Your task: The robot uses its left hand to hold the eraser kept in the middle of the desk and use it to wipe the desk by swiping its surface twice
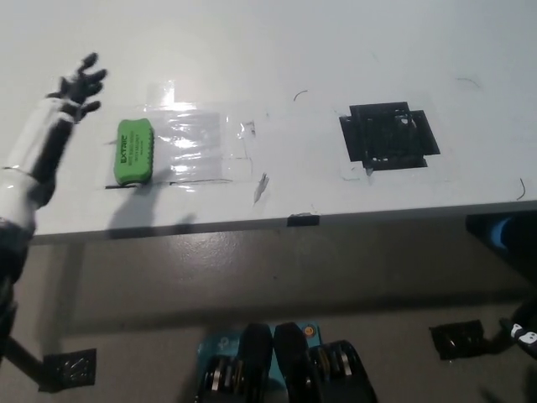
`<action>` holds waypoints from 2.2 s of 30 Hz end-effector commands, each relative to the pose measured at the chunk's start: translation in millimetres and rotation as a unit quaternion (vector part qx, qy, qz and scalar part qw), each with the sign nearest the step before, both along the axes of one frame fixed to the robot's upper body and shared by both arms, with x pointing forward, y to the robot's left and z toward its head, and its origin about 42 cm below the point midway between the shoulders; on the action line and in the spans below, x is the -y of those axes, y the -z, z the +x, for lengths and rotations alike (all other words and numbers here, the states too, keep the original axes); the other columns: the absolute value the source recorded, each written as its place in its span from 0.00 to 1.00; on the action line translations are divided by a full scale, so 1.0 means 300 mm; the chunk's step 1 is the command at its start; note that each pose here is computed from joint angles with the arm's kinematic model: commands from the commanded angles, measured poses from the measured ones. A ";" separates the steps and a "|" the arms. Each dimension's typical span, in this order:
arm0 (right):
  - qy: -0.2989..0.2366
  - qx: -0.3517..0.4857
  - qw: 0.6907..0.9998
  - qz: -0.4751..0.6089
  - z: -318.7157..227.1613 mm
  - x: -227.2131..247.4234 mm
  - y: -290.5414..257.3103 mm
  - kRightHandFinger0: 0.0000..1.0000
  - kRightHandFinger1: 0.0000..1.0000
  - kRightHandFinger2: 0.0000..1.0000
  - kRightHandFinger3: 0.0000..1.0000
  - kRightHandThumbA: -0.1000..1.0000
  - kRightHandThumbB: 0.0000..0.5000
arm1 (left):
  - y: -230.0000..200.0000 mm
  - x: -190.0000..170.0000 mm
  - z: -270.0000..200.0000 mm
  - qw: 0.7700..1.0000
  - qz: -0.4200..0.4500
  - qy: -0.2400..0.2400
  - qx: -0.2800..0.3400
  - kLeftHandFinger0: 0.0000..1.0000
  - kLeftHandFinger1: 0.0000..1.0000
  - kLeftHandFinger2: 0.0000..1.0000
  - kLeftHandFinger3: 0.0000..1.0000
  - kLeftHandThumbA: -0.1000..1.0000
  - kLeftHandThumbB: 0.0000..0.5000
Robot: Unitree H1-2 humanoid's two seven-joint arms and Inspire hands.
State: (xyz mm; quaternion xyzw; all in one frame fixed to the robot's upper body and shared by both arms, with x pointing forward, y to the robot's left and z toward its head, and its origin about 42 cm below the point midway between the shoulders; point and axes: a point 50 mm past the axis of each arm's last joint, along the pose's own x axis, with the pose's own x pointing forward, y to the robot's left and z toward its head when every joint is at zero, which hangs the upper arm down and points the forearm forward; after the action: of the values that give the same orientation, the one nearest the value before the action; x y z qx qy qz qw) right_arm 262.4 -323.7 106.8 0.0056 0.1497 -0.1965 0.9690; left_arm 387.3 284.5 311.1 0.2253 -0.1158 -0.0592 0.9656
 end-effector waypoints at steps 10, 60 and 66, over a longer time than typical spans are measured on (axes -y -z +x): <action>0.008 0.020 1.000 -0.001 -0.009 0.000 -0.040 1.00 1.00 1.00 1.00 1.00 0.31 | -0.055 0.073 0.360 0.704 0.701 -0.086 0.079 1.00 1.00 1.00 1.00 1.00 0.75; 0.030 0.008 0.999 -0.007 -0.092 0.039 -0.013 1.00 1.00 1.00 1.00 1.00 0.19 | -0.294 0.048 0.451 0.733 0.645 -0.147 0.157 1.00 1.00 1.00 1.00 1.00 0.90; 0.033 0.011 0.999 -0.007 -0.087 0.038 -0.014 1.00 1.00 1.00 1.00 1.00 0.28 | -0.119 0.080 0.408 0.779 0.605 -0.111 0.123 1.00 1.00 1.00 1.00 1.00 0.84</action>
State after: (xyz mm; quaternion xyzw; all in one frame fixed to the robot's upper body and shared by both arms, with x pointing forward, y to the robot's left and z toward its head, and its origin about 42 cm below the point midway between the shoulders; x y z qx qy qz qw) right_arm 235.3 -332.3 100.4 0.0055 0.1631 -0.2159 0.9627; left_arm 511.0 269.4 326.1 0.7966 -0.1148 0.0012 0.5935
